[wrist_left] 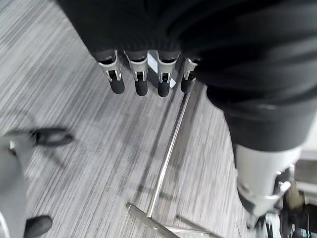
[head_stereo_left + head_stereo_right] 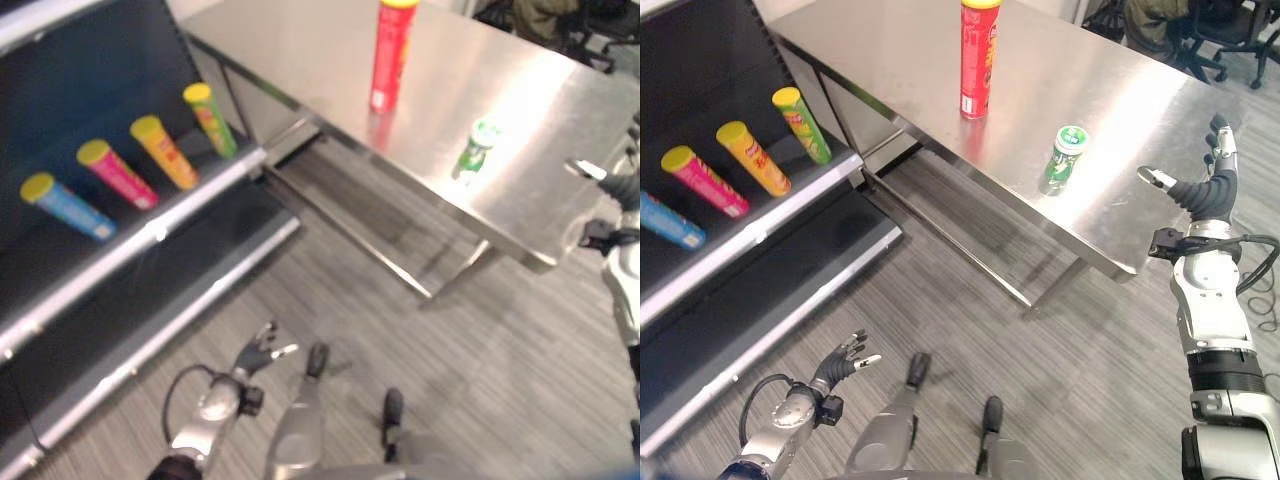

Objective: Put the goods on the table back onto the shelves and tidy them up.

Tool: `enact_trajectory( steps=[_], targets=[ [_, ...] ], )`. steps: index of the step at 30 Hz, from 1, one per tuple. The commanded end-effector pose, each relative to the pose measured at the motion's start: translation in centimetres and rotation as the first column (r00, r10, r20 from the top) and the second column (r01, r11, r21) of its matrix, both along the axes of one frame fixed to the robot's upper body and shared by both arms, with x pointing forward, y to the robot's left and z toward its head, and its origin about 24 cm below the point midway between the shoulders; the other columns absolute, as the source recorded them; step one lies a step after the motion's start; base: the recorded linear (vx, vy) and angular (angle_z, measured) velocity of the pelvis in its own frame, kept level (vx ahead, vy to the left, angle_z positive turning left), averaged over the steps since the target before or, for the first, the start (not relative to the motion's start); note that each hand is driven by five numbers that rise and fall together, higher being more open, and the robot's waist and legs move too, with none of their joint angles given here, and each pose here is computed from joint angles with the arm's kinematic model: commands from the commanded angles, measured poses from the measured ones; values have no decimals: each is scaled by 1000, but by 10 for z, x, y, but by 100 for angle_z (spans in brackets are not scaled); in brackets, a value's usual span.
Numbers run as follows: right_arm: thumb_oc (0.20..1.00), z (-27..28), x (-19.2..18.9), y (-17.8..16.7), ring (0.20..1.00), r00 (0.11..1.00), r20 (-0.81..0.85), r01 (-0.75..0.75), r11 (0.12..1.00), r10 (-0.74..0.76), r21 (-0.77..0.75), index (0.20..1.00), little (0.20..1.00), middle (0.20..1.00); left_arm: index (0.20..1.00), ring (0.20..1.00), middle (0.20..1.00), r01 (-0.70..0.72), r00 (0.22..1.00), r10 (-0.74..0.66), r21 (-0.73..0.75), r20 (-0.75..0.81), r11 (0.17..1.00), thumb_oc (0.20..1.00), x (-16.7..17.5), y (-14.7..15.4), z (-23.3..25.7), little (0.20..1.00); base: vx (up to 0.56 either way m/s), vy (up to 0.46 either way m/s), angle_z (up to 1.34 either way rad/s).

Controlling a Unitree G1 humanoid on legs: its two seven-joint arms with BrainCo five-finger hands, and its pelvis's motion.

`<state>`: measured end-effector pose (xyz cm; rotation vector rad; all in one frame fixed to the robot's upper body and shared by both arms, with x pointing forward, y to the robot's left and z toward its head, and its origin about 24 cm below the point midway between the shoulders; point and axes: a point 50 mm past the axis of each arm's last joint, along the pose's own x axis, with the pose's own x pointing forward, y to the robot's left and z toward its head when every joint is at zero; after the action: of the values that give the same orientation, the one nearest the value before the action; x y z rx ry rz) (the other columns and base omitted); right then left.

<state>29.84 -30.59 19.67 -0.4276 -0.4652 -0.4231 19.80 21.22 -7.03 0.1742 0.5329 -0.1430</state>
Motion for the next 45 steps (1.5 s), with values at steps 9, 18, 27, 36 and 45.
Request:
enact_trajectory(
  steps=[9, 18, 27, 36, 45],
  targets=[
    [1000, 23, -15, -32, 1000, 990, 61, 132, 985, -126, -112, 1000, 1000, 1000, 1000, 1000, 1000, -129, 991, 120, 168, 61, 977, 1000, -9, 54, 15, 1000, 153, 48, -19],
    [1000, -8, -18, -29, 1000, 988, -154, -20, 993, 2, -115, 1000, 1000, 1000, 1000, 1000, 1000, -149, 988, 147, 47, 57, 988, 1000, -12, 41, 9, 1000, 110, -102, 24],
    [1000, -11, -22, -13, 1000, 985, -123, -127, 991, 121, -45, 1000, 1000, 1000, 1000, 1000, 1000, -178, 982, 176, 25, 64, 984, 1000, -14, 41, 9, 1000, 39, -18, 6],
    [1000, -32, -26, 6, 1000, 916, -284, -316, 946, 284, -71, 1000, 1000, 1000, 1000, 1000, 1000, -176, 982, 174, 28, 78, 984, 1000, -16, 47, 13, 1000, 7, 0, 0],
    [1000, -49, -20, 7, 1000, 897, -385, -288, 948, 216, -139, 1000, 1000, 1000, 1000, 1000, 1000, -181, 982, 179, 36, 67, 983, 1000, -20, 47, 10, 1000, 1, 3, 1]
  ],
)
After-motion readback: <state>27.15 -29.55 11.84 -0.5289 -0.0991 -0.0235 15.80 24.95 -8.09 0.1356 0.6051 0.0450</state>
